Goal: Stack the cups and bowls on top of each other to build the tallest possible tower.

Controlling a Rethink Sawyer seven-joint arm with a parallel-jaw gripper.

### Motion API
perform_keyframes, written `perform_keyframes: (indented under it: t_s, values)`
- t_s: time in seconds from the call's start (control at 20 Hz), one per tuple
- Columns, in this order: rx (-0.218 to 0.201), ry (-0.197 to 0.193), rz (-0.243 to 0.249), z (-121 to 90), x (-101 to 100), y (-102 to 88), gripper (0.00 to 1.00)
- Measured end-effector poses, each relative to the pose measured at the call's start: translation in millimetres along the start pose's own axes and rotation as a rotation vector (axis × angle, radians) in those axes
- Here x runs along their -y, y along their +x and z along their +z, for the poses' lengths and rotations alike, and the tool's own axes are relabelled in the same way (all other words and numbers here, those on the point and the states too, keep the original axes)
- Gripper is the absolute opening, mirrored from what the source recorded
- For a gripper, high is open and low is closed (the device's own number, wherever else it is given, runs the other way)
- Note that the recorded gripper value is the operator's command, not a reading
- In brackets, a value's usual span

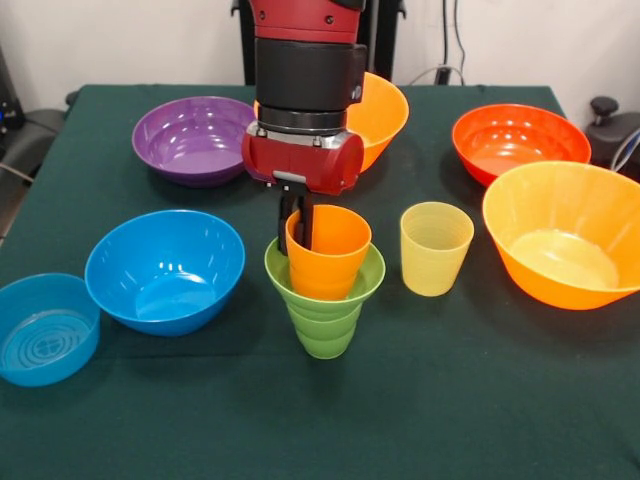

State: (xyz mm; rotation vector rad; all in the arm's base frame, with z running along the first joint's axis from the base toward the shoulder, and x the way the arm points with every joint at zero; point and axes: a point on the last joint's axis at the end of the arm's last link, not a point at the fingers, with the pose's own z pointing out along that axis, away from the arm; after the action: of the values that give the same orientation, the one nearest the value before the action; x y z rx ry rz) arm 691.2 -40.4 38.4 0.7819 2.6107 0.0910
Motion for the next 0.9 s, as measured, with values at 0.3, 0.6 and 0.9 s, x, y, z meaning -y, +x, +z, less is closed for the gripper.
perform_keyframes:
  t_s: [0.3, 0.6, 0.9]
  values:
    - [-0.001, -0.001, 0.000, 0.5, -0.3, 0.5, 0.00]
    - [-0.003, -0.002, 0.005, 1.0, -1.2, 0.7, 0.00]
    - [-0.005, -0.003, 0.012, 1.1, -2.4, 0.0, 0.00]
